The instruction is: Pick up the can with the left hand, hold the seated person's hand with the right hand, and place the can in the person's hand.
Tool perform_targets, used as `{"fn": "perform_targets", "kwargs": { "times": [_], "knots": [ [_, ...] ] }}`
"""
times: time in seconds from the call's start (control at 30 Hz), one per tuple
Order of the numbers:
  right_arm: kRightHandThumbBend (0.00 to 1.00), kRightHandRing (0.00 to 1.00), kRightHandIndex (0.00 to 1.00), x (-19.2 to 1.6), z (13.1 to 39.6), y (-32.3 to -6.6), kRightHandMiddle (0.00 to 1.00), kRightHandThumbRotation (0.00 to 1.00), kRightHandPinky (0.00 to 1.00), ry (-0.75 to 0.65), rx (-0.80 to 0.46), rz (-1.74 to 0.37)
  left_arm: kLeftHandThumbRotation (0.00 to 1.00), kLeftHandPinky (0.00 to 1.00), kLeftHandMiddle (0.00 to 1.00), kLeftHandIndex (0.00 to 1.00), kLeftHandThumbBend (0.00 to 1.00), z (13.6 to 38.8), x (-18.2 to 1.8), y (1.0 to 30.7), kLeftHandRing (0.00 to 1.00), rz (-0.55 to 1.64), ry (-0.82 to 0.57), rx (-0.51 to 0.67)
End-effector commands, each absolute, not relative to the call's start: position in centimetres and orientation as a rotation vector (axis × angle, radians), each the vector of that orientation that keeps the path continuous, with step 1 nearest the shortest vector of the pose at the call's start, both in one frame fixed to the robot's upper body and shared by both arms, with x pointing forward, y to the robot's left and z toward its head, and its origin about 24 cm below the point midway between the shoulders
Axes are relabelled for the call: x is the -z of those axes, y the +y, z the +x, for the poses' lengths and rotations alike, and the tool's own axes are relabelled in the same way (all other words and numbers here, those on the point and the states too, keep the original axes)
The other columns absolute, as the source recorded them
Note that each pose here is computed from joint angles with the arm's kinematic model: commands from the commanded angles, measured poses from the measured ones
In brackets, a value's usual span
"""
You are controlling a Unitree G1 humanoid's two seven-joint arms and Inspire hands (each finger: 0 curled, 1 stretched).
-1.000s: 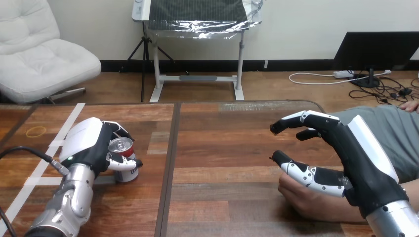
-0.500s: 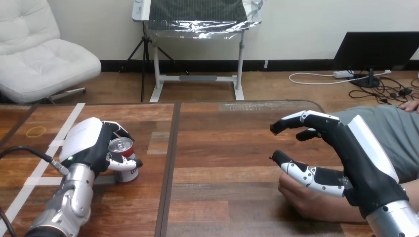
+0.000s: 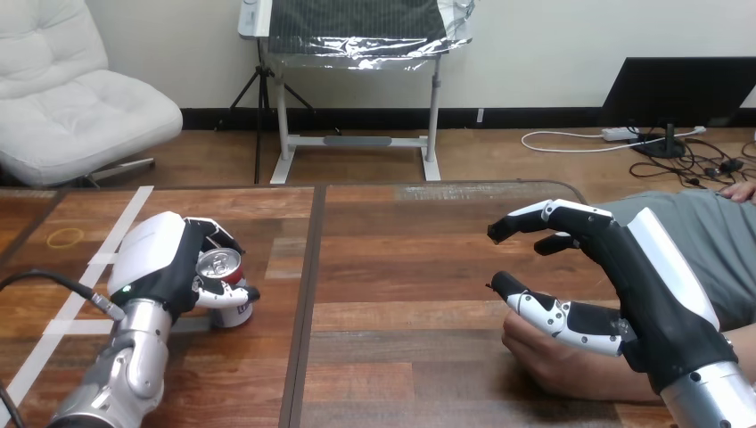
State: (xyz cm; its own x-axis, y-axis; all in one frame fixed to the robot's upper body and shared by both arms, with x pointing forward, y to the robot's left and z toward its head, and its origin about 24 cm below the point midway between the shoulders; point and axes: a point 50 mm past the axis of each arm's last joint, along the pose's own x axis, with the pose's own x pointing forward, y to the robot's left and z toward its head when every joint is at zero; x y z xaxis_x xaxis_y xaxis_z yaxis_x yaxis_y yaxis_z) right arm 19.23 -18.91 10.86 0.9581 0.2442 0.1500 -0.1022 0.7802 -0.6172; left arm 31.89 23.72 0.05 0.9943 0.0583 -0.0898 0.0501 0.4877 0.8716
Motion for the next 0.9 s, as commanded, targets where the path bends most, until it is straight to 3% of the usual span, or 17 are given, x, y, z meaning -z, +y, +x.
{"fn": "perform_targets", "kwargs": {
  "times": [0.0, 0.87],
  "knots": [
    [0.50, 0.78, 0.62, -13.2, 19.7, -18.8, 0.73, 0.00, 0.69, -0.338, -0.172, -0.688, 0.00, 0.43, 0.53, 0.54, 0.67, 33.4, -2.8, 23.1, 0.48, 0.983, -0.028, -0.070],
    [0.50, 0.78, 0.62, -13.1, 19.8, -18.6, 0.73, 0.00, 0.68, -0.335, -0.167, -0.674, 0.00, 0.38, 0.50, 0.53, 0.65, 34.4, -5.9, 20.8, 0.44, 0.910, -0.200, -0.021]
  ]
}}
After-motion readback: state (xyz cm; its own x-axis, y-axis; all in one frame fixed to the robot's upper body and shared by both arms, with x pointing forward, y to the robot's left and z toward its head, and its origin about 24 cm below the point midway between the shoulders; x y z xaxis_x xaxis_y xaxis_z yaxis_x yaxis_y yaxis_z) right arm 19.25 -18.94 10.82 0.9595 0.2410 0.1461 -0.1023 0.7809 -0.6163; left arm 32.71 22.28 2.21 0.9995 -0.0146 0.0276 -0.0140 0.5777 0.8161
